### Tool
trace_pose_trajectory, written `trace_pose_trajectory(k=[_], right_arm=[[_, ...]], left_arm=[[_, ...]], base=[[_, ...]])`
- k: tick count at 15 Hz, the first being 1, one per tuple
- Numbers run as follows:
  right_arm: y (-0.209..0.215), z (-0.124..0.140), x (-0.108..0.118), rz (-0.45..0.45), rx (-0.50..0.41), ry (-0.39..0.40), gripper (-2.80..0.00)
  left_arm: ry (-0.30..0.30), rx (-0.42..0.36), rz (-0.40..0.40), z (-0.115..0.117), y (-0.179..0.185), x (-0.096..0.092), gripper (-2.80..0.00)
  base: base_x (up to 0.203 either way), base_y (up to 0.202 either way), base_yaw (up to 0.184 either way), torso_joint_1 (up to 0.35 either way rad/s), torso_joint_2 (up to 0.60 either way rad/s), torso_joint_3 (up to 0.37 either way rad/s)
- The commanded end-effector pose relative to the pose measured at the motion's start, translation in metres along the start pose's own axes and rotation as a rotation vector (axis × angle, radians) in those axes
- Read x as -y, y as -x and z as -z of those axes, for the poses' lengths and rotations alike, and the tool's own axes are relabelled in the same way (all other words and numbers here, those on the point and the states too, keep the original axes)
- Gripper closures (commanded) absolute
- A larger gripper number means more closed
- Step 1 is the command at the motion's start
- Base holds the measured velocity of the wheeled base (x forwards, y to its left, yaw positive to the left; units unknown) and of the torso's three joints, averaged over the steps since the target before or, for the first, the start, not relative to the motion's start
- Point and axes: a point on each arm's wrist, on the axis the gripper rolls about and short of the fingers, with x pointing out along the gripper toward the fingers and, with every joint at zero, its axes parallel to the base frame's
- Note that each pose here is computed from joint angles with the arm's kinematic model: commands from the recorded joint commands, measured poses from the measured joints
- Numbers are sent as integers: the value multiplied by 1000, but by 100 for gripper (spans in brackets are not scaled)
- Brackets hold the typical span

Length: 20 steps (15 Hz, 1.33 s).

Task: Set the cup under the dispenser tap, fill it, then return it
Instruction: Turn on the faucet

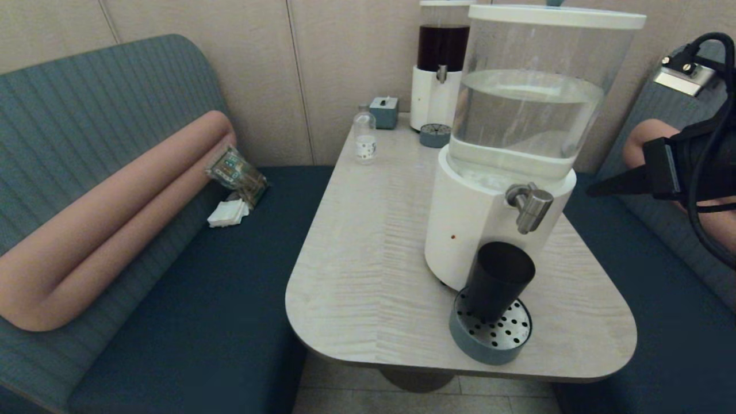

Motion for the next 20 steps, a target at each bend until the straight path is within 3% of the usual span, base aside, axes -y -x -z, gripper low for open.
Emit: trace_pose_trajectory(k=[1,9,20], right_arm=[[-2,0,-4,3,6,10,0],[-30,3,-15,34,29,51,0],[-45,-2,-12,26,74,10,0]], left_arm=[[-1,-2,0,0,0,0,0],[-1,-2,0,0,0,0,0],[-1,-2,0,0,0,0,0]], base=[[0,0,0,0,0,0],[0,0,0,0,0,0],[0,0,0,0,0,0]])
